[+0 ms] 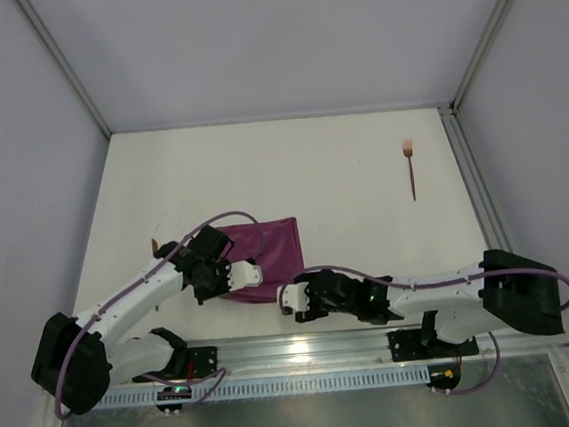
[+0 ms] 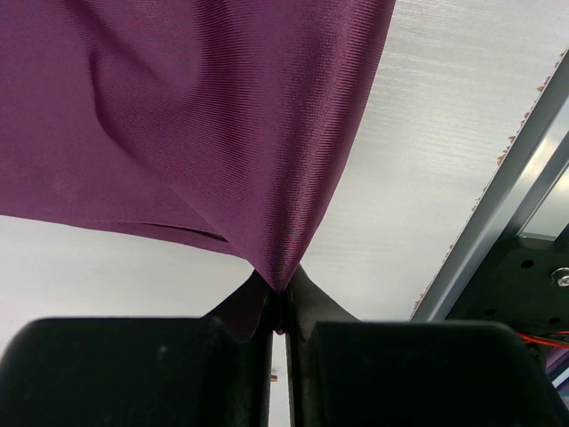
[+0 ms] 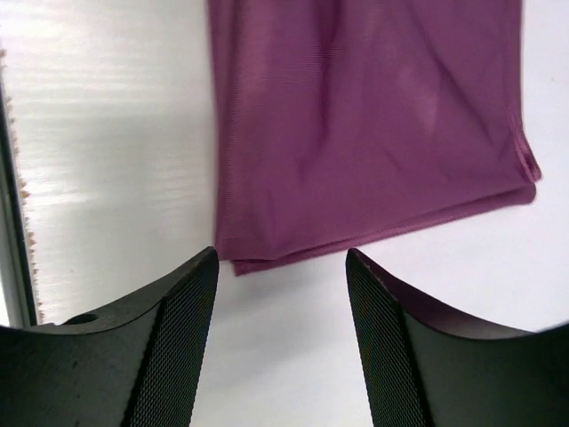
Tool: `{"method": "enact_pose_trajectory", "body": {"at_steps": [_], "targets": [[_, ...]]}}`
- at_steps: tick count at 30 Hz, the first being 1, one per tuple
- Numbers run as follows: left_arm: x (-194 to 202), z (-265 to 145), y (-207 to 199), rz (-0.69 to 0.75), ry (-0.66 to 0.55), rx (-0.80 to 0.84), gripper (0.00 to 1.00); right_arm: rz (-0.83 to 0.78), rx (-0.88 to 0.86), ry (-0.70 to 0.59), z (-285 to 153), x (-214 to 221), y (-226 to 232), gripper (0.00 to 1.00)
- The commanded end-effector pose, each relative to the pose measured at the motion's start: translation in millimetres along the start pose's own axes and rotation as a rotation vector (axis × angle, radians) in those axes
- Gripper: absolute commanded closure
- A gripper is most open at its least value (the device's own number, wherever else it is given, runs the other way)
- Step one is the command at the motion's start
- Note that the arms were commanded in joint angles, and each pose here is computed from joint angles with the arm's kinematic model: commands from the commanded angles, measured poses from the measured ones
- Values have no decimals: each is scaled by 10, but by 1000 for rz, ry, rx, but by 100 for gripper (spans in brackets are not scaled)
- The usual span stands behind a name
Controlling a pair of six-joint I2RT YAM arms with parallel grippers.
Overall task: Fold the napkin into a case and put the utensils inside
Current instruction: Move the lower triangle-folded napkin to the center of the board.
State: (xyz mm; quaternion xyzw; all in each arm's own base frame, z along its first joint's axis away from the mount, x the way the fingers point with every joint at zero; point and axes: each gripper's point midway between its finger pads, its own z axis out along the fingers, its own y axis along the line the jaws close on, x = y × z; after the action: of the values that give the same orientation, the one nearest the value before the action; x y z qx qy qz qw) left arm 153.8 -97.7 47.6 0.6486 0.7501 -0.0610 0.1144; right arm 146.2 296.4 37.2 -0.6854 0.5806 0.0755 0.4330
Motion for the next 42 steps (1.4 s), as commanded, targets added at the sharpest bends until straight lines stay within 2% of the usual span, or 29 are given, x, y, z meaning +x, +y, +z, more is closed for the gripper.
{"method": "enact_pose_trajectory", "body": {"at_steps": [1,2,4,5,8,11,15,18,26,30,31,35,37,38,40,42], "targets": [[-61,-7,2,15,-16,16,94,180,-13,-110,-181,-347,-320,37],[-66,10,5,10,-19,15,92,315,-24,-103,-208,-326,-317,38],[-43,58,-35,3,-17,30,87,462,13,-129,-283,-361,-441,39],[-47,70,-38,-1,-21,30,86,585,15,-135,-301,-386,-430,39],[-18,120,-78,-11,-17,43,85,792,-16,-131,-339,-393,-389,39],[19,161,-86,-17,-7,40,86,1139,4,-76,-313,-259,-322,38],[42,196,-71,-26,-2,26,87,1378,-30,33,-217,-126,-141,38],[24,186,-58,-34,-10,18,87,1497,-50,80,-140,-57,-44,38],[15,165,-40,-34,-22,-6,84,1577,-73,196,4,114,180,42],[108,202,61,-17,20,-63,84,1594,-89,193,38,128,231,63],[125,207,94,-13,30,-79,84,1593,-93,191,51,123,239,74],[207,223,364,16,90,-209,85,1602,-114,181,62,92,252,80],[235,233,530,27,112,-294,85,1601,-143,174,56,45,271,79],[225,241,596,33,113,-323,84,1599,-150,167,47,22,257,70],[185,238,748,61,101,-391,80,1599,-148,147,13,-5,208,61],[170,237,809,91,96,-410,71,1626,-129,62,-82,-43,-49,50]]}}
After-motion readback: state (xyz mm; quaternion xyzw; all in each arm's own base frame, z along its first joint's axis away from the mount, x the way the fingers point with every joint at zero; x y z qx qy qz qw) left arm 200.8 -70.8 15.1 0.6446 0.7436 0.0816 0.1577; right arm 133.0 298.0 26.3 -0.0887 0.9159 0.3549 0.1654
